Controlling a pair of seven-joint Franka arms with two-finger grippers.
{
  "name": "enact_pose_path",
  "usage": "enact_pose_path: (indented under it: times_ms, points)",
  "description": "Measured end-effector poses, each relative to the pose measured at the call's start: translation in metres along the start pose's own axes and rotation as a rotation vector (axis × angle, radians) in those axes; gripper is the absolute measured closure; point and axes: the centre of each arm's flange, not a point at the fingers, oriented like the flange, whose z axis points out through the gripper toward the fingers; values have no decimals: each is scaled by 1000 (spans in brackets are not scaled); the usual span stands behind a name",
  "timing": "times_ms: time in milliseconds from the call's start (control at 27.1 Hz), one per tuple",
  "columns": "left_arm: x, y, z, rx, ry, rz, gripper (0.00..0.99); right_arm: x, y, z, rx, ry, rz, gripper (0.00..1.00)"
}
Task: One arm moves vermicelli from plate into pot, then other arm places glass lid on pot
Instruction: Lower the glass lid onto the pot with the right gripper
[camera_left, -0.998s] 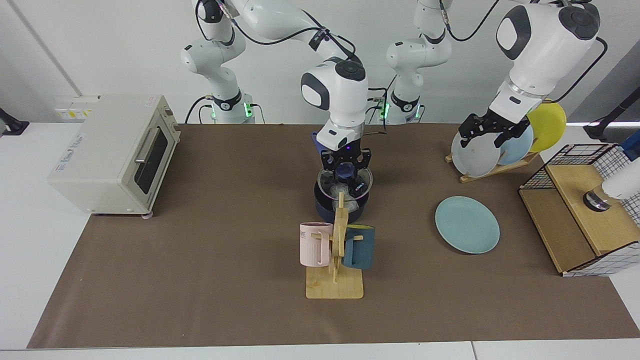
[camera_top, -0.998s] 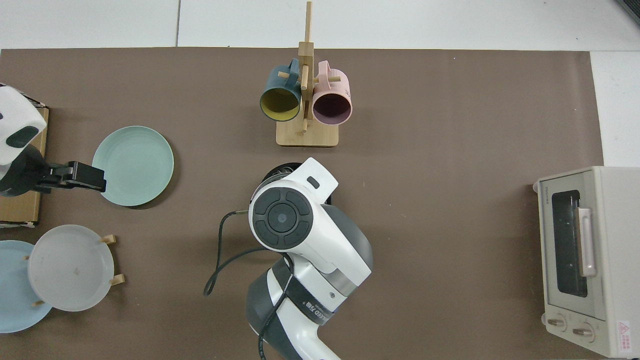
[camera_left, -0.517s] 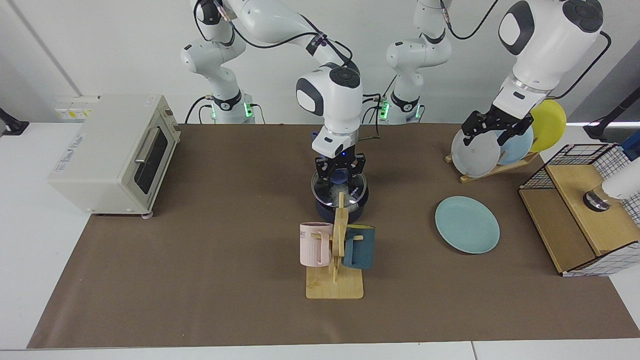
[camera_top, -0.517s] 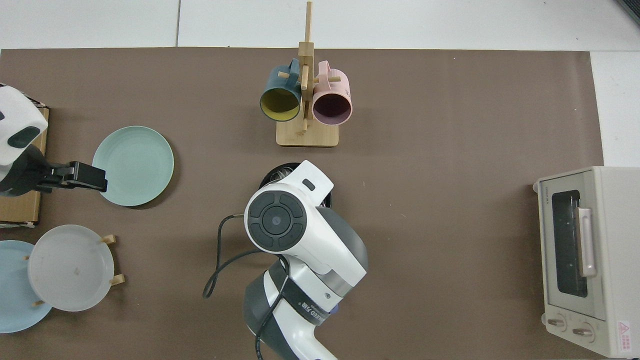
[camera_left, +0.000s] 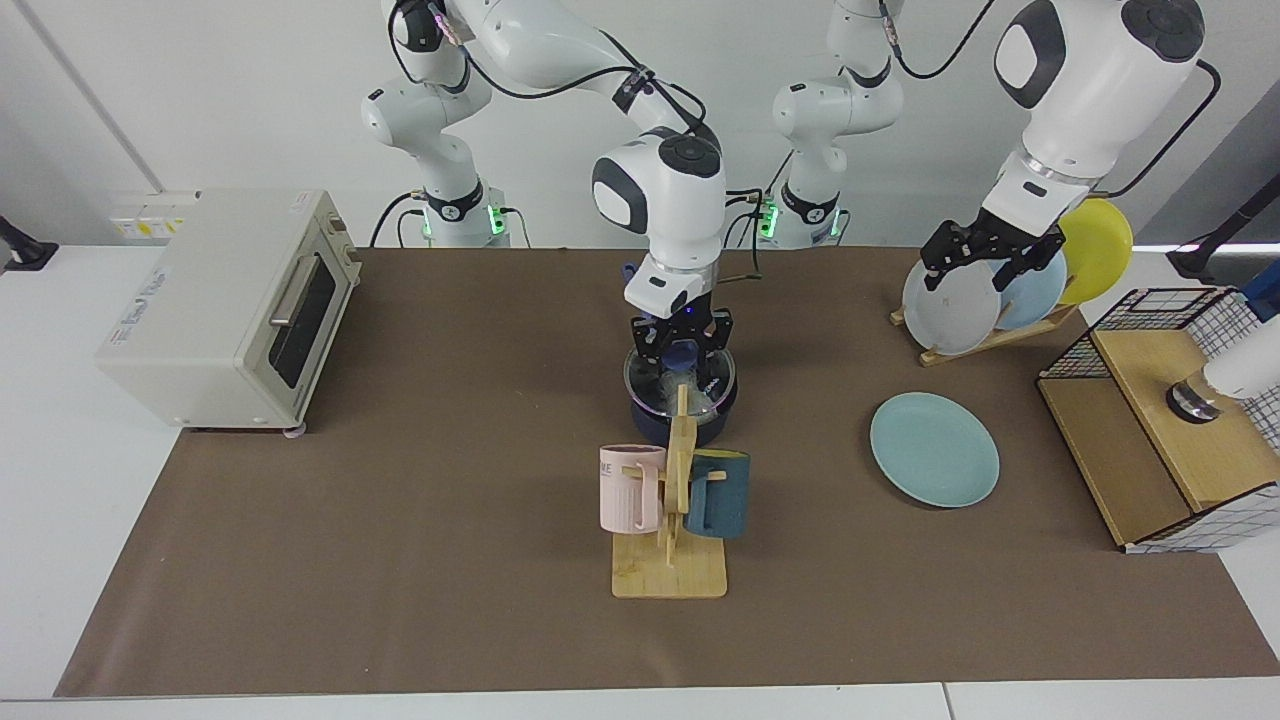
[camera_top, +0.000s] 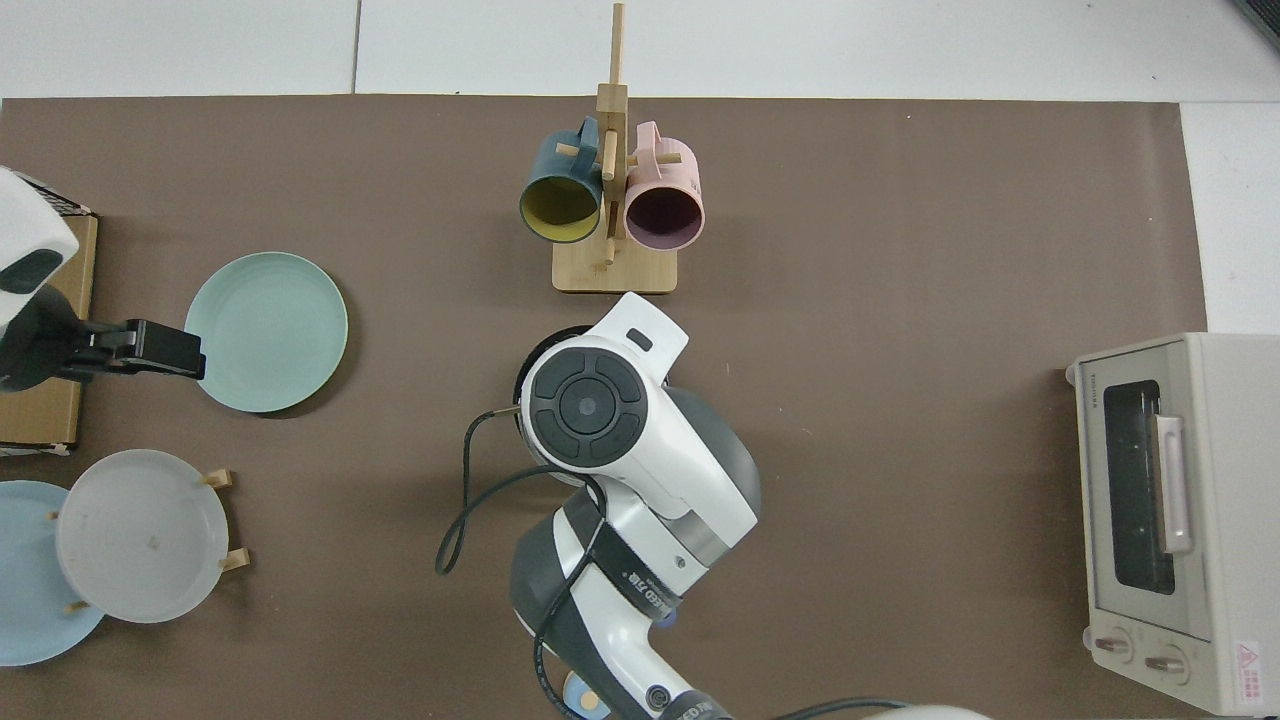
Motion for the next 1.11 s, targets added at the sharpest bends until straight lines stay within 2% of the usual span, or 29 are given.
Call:
enact_pose_path:
  times_ms: [296,1109]
  points:
    - [0,0,0,0,0,0,0,12,-9,10,-15,-14,-1,357]
    - [0,0,-5,0,10,1,0,12,-11,13,-23,-29,-13,357]
